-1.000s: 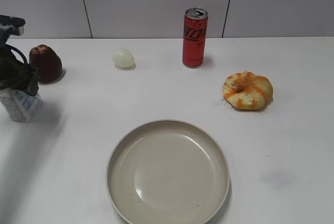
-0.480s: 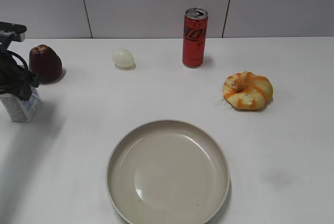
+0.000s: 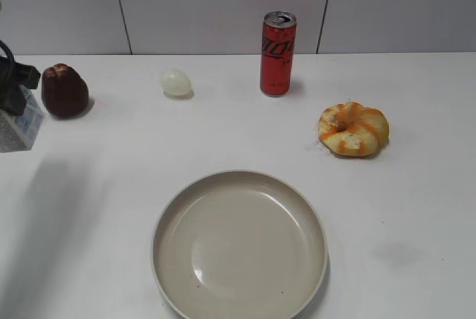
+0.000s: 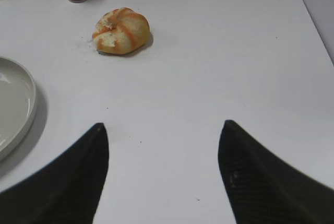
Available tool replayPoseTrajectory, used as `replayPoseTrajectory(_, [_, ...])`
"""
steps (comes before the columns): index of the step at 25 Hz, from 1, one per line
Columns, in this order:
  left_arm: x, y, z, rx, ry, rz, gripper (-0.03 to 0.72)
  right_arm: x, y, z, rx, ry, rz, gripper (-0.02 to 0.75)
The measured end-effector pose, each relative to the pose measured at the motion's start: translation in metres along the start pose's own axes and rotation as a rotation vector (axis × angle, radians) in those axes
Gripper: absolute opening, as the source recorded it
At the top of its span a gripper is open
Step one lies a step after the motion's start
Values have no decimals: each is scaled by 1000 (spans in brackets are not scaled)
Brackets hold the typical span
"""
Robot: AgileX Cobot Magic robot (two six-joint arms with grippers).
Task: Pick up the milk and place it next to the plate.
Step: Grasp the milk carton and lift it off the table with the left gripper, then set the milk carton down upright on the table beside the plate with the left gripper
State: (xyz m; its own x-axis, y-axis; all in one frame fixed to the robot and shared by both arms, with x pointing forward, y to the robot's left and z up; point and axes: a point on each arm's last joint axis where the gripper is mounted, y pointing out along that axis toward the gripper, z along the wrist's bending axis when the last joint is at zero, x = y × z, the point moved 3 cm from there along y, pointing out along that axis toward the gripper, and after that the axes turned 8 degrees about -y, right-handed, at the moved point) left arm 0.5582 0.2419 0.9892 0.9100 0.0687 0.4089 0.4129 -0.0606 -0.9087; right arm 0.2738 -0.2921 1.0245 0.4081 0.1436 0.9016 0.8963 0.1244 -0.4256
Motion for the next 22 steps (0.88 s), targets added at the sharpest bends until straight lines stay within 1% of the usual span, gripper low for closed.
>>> replayPoseTrajectory(2, [-16, -22, -14, -31, -39, -19, 295, 0, 0, 0, 0, 0, 0, 500])
replayPoseTrajectory(3, [-26, -32, -24, -55, -39, -25, 295, 0, 0, 0, 0, 0, 0, 500])
replayPoseTrajectory(5, [-47, -45, -39, -91, -58, -18, 294, 0, 0, 0, 0, 0, 0, 500])
replayPoseTrajectory(8, [-77, -53, -62, -137, -34, 18, 292, 0, 0, 0, 0, 0, 0, 500])
replayPoseTrajectory(11, [-101, -52, -79, -145, 7, 71, 293, 0, 0, 0, 0, 0, 0, 500])
replayPoseTrajectory(14, [-115, -44, -83, -112, -5, 98, 293, 0, 0, 0, 0, 0, 0, 500])
replayPoseTrajectory(16, [-121, -38, -82, -78, -21, 105, 293, 0, 0, 0, 0, 0, 0, 500])
replayPoseTrajectory(19, [-129, -29, -82, -34, -21, 103, 293, 0, 0, 0, 0, 0, -1, 500])
replayPoseTrajectory(22, [-134, -24, -89, -15, -7, 85, 293, 0, 0, 0, 0, 0, -1, 500])
